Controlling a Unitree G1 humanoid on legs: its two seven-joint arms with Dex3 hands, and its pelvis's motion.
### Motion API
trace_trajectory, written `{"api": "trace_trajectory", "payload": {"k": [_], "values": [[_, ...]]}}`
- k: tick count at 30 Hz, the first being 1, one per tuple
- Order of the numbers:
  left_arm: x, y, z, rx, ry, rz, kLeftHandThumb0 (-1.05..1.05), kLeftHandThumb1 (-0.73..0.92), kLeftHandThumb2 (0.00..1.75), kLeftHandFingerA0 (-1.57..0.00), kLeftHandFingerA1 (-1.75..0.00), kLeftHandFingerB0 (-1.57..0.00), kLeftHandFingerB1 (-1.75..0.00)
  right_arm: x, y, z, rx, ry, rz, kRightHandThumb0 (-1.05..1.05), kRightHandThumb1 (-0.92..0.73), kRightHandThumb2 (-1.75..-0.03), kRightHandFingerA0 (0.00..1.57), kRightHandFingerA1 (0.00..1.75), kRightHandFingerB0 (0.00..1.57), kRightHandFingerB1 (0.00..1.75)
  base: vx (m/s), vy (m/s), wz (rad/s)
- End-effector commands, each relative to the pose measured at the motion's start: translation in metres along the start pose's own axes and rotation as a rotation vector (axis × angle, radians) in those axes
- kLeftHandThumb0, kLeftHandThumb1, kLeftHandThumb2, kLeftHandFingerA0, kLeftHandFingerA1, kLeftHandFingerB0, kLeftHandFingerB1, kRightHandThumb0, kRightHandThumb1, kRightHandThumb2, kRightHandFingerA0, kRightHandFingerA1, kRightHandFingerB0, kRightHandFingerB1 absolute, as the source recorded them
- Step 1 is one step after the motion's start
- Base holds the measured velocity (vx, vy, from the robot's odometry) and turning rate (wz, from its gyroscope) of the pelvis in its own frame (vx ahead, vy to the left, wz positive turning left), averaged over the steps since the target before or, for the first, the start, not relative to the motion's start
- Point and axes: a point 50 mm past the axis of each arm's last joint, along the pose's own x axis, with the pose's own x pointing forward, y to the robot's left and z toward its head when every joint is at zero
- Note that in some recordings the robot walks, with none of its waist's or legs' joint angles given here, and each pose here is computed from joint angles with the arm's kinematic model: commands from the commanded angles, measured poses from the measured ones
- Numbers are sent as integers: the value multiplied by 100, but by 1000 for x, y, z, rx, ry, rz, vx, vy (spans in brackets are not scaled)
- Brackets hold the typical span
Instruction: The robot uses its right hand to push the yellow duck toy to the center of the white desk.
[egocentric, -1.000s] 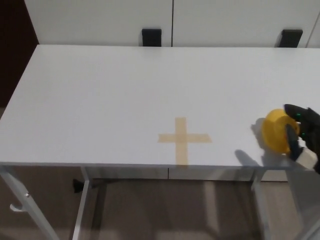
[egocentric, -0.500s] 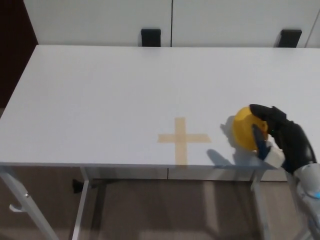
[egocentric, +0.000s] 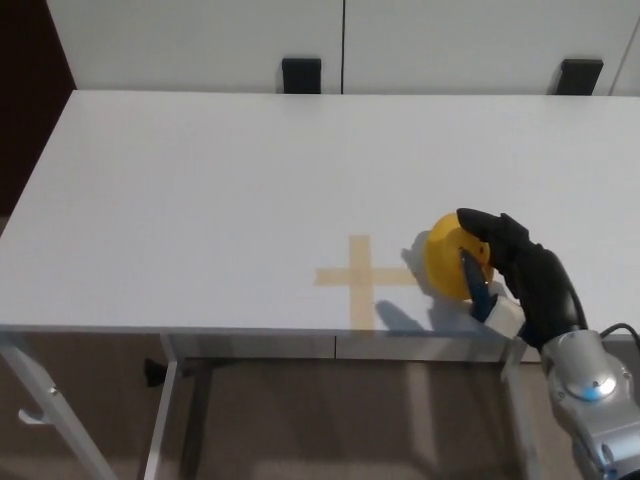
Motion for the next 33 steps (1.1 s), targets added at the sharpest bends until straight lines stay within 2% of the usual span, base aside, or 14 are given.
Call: {"api": "trace_trajectory", "payload": {"k": [1,4,11,13,14,20,26,27,33], "values": [[0,2,3,0,-41,14,-15,59,75,-87,-83,-89,-85,0,18,-7,-1,85,64,-88,-92,-79,18,50,18,37,0,0,0],[0,2,3,7,-40,15,-13,60,80,-86,-84,-89,-86,2,22,-4,-4,76,73,-88,-92,-80,17,51,18,38,0,0,0],[0,2,3,10,-32,15,-13,60,77,-88,-84,-89,-85,4,36,4,16,63,97,-88,-92,-80,18,54,19,40,0,0,0],[0,2,4,17,-44,13,-13,59,83,-86,-84,-90,-86,6,44,8,7,53,116,-89,-92,-80,18,53,17,39,0,0,0],[0,2,3,10,-42,13,-12,59,81,-86,-83,-88,-85,6,49,10,5,52,126,-90,-92,-80,15,52,24,42,0,0,0],[0,2,3,10,-38,13,-15,61,81,-87,-86,-88,-86,6,67,14,-24,62,167,-93,-91,-81,9,51,21,41,0,0,0],[0,2,3,8,-38,9,-15,61,77,-86,-83,-86,-84,4,74,15,-34,60,189,-90,-92,-80,14,53,24,43,0,0,0],[0,2,3,0,-39,10,-14,59,82,-86,-85,-87,-87,3,76,14,-35,64,195,-92,-92,-80,19,55,18,41,0,0,0],[0,1,3,6,-37,10,-14,59,83,-87,-85,-89,-86,0,81,11,-34,71,211,-91,-92,-78,19,53,18,38,0,0,0]]}}
